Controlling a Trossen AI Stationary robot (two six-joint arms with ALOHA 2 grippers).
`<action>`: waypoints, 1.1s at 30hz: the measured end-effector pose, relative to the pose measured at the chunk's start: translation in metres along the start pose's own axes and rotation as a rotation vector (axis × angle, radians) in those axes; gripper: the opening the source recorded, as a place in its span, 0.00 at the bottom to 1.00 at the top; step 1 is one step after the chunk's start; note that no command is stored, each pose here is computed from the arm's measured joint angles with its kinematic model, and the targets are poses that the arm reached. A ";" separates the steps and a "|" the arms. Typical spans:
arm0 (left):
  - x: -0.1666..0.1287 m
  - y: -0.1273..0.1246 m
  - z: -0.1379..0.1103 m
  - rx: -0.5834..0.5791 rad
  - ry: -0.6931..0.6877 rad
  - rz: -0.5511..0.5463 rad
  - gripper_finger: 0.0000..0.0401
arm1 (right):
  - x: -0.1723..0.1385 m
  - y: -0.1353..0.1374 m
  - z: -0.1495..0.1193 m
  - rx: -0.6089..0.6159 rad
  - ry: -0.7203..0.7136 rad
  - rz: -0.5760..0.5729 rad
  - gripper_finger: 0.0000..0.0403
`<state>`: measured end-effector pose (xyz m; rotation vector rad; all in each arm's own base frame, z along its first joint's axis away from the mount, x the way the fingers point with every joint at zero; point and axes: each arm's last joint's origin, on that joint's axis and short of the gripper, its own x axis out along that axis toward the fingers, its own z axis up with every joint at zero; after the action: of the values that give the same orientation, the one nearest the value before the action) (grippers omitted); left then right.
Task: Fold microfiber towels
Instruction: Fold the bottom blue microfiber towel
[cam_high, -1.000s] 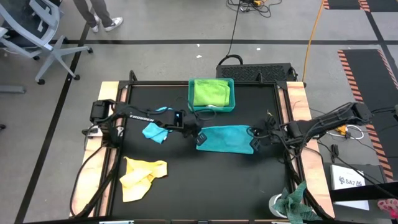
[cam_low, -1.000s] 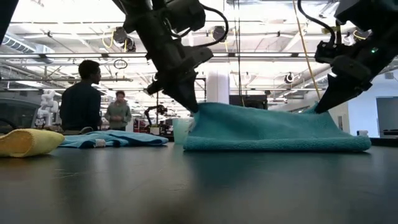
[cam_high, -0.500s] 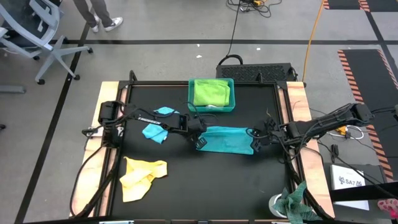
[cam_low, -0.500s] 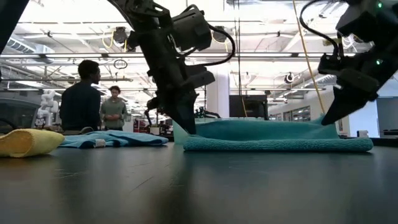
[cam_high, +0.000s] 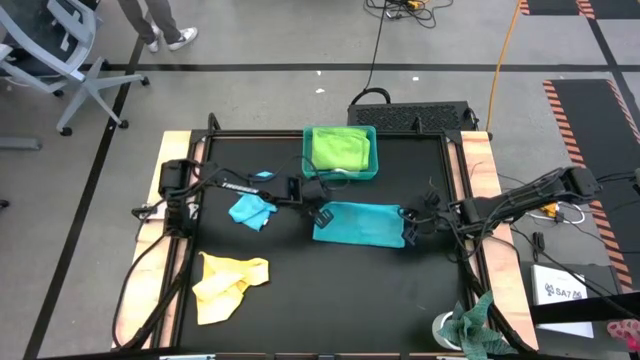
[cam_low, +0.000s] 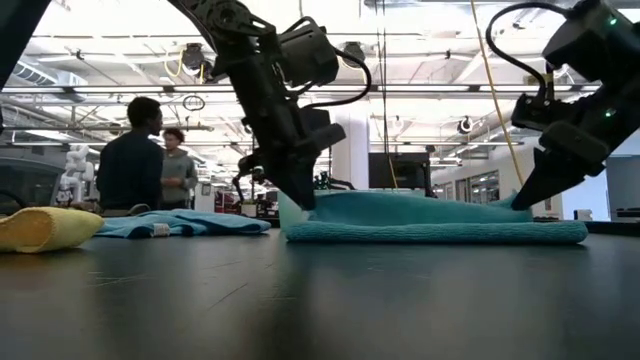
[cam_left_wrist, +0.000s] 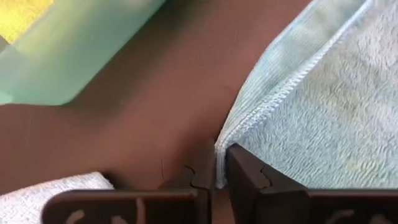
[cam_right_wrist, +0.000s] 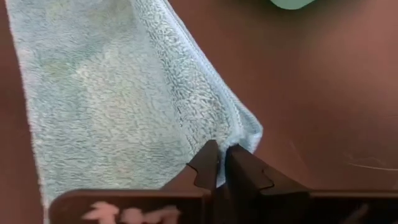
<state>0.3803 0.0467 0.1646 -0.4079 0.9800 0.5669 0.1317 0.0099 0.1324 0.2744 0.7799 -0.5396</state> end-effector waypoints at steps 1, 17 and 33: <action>0.000 0.000 0.001 -0.001 -0.006 0.001 0.11 | 0.000 -0.001 0.000 0.001 0.000 -0.004 0.08; -0.011 -0.003 0.007 -0.038 -0.054 -0.035 0.21 | -0.020 0.006 0.058 -0.042 -0.122 0.042 0.32; -0.018 -0.068 -0.032 0.233 -0.040 -0.235 0.21 | -0.012 0.023 0.038 0.113 0.146 0.346 0.21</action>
<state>0.3934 -0.0288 0.1685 -0.2970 0.9321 0.2440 0.1601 0.0172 0.1686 0.5466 0.8223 -0.2379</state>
